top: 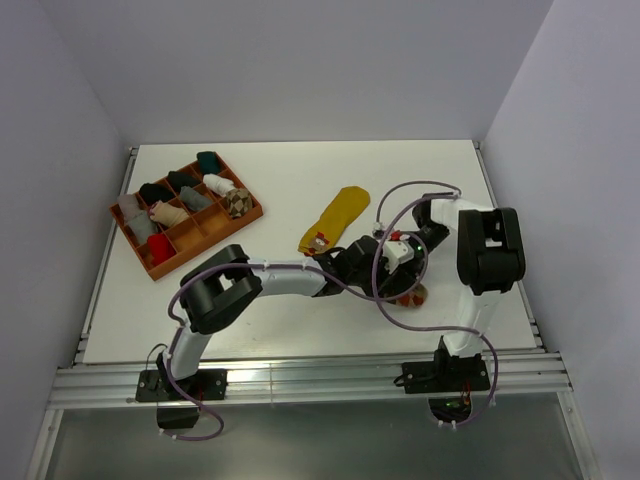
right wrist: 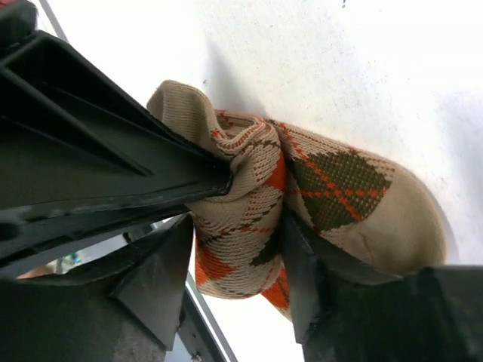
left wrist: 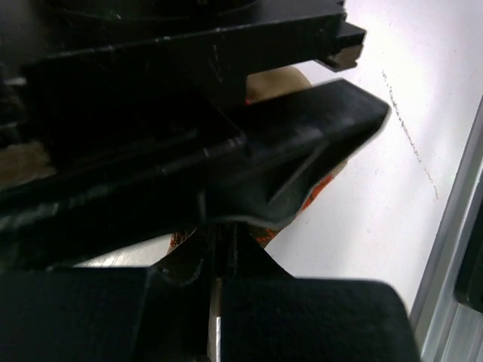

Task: Roll the socks
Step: Roll the sock at the center of the board.

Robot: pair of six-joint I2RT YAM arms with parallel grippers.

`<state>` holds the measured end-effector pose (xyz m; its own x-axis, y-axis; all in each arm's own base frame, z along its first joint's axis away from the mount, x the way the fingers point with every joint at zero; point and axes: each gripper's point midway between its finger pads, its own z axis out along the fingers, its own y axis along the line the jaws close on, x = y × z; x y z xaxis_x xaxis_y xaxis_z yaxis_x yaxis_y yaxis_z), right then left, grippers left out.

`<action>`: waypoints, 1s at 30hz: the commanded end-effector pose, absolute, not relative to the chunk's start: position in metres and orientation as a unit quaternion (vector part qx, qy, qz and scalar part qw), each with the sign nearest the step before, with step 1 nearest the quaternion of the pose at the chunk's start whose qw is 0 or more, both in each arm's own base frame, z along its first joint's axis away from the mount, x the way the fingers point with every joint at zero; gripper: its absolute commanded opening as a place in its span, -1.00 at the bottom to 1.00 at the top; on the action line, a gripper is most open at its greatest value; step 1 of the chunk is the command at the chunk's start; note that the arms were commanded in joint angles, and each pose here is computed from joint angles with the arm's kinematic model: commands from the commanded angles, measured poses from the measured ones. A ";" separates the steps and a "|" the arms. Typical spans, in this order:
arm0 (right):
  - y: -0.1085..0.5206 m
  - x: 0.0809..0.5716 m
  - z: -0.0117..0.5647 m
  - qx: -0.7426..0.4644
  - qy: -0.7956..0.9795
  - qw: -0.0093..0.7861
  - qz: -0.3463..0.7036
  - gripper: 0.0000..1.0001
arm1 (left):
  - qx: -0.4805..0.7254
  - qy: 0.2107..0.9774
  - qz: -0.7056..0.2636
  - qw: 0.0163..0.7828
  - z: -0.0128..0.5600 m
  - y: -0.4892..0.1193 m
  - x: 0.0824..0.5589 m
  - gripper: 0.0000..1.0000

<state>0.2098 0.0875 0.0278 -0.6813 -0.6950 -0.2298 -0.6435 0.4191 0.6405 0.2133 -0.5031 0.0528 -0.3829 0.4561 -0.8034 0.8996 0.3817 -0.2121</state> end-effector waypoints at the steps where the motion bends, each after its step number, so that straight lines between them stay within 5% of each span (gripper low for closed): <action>1: 0.092 0.242 0.034 0.426 -0.841 -0.061 -0.327 0.20 | 0.457 0.789 -0.316 0.263 0.019 -0.492 0.190 -0.99; 22: 0.026 0.271 0.090 0.354 -0.865 -0.294 -0.198 0.36 | 0.464 0.796 -0.331 0.203 0.028 -0.481 0.194 -1.00; 30: 0.026 0.244 0.097 0.381 -0.843 -0.287 -0.249 0.36 | 0.468 0.797 -0.332 0.190 0.026 -0.481 0.191 -0.99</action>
